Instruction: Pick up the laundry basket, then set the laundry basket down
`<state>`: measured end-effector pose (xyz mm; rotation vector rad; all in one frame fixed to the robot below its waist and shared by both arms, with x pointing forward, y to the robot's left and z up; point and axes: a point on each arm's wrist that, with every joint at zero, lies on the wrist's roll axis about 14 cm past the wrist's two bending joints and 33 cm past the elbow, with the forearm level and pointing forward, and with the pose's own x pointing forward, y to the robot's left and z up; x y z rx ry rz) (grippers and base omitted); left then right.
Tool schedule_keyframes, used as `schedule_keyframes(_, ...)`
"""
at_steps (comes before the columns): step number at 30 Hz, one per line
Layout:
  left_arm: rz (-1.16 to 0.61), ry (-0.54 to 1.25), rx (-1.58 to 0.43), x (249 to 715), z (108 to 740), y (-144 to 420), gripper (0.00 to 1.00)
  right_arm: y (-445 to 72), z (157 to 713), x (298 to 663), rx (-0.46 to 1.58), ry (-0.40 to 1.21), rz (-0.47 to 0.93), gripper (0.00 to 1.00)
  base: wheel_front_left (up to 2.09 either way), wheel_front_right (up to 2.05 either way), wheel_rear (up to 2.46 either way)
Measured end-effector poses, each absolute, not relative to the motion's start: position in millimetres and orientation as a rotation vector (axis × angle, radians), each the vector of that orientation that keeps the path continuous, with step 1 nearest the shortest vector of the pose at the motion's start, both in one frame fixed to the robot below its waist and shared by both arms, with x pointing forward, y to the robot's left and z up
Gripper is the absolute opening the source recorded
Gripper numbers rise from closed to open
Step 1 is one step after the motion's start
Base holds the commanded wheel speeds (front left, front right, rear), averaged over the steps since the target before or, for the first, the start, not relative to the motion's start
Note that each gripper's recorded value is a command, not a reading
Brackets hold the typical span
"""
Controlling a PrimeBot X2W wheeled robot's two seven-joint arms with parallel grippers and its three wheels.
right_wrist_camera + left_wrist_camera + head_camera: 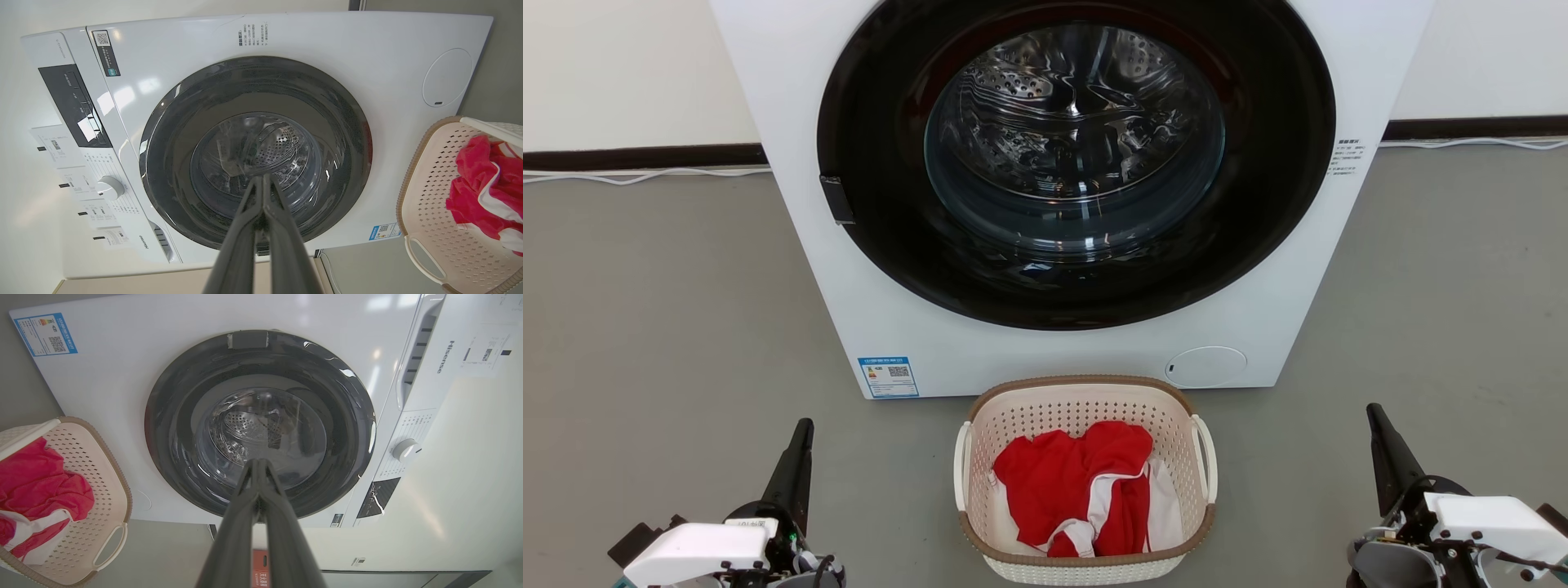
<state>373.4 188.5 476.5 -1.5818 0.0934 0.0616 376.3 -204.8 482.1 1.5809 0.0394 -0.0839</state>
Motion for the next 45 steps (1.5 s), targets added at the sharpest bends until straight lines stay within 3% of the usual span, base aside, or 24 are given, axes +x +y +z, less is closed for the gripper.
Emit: schedule_keyframes(45,0.062,0.093,-1.582,373.4,476.5,188.5,0.0,-204.8,482.1,376.3,1.581,0.039,-0.084,0.0,0.0,0.0,0.0)
